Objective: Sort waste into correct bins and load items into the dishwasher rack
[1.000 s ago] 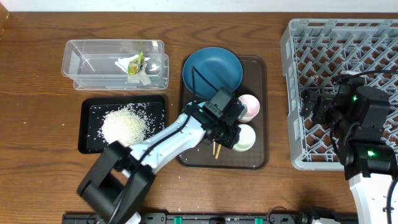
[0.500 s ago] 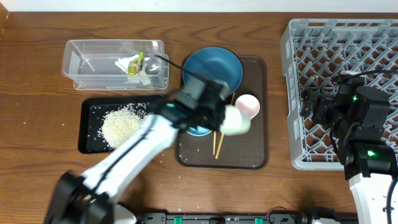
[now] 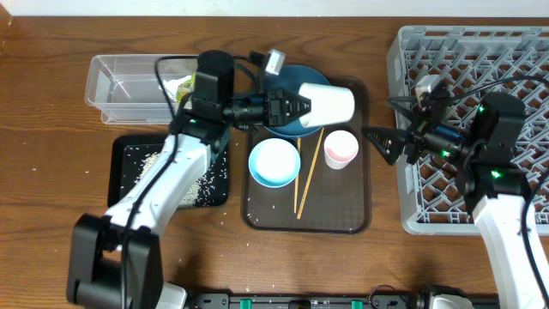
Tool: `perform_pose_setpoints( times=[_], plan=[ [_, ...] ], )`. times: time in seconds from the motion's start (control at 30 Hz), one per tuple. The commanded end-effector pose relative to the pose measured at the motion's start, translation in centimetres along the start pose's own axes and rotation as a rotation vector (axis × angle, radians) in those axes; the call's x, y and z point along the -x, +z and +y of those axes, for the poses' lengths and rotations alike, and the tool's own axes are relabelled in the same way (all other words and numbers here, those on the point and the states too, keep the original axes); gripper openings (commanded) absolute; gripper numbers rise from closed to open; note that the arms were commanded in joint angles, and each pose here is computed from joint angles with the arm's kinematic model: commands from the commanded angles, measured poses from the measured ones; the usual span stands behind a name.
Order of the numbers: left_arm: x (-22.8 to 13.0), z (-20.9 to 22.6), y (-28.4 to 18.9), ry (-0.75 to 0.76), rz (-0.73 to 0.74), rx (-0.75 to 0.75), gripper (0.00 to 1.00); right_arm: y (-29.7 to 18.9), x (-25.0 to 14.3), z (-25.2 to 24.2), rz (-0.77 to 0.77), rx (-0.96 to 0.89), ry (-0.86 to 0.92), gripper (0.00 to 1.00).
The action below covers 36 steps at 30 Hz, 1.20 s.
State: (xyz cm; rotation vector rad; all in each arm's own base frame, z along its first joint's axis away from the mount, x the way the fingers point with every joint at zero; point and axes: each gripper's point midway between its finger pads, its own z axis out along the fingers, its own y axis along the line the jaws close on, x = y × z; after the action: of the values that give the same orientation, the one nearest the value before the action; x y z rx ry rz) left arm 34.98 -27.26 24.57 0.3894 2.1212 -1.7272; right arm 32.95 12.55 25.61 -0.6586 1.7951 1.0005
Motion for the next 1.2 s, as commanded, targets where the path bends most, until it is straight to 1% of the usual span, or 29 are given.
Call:
perform_pose_setpoints(
  times=[0.0,0.17,0.3,0.53,0.7,0.77,0.8,0.83,0.93,1.07,1.17],
  plan=[
    [-2.0,-1.0,0.5,-0.138,0.130,-0.117,0.06,-0.3,0.8,5.8,-0.044,0.389,-0.076,0.99],
    [-3.2,-1.1,1.6,-0.170,0.177,-0.135,0.06,0.0,0.5,5.1,-0.040,0.376,-0.067,0.99],
    [-3.5,-2.0,2.4,-0.138,0.192,-0.155,0.06,0.1,0.5,4.9,-0.039,0.366,-0.067,0.99],
    [-4.3,-3.3,3.5,-0.127,0.221,-0.183,0.06,0.1,0.5,4.9,-0.039,0.366,-0.067,0.98],
    [-4.8,-3.7,4.1,-0.136,0.238,-0.186,0.06,0.1,0.5,4.9,-0.039,0.366,-0.067,0.86],
    [-4.9,-3.7,4.3,-0.135,0.236,-0.184,0.06,0.1,0.5,4.9,-0.039,0.366,-0.066,0.78],
    [-4.9,-3.9,4.4,-0.128,0.237,-0.187,0.06,0.1,0.5,4.9,-0.039,0.366,-0.066,0.75],
    [-4.8,-4.0,4.4,-0.121,0.235,-0.190,0.06,0.1,0.5,4.9,-0.039,0.366,-0.066,0.74],
    [-4.7,-3.9,4.5,-0.117,0.227,-0.186,0.06,0.1,0.5,4.9,-0.039,0.366,-0.066,0.67],
    [-4.5,-3.8,4.5,-0.115,0.216,-0.178,0.06,0.1,0.5,4.9,-0.036,0.366,-0.051,0.66],
    [-4.5,-3.8,4.5,-0.115,0.216,-0.178,0.08,0.1,0.5,4.9,-0.036,0.366,-0.051,0.56]
  ],
)
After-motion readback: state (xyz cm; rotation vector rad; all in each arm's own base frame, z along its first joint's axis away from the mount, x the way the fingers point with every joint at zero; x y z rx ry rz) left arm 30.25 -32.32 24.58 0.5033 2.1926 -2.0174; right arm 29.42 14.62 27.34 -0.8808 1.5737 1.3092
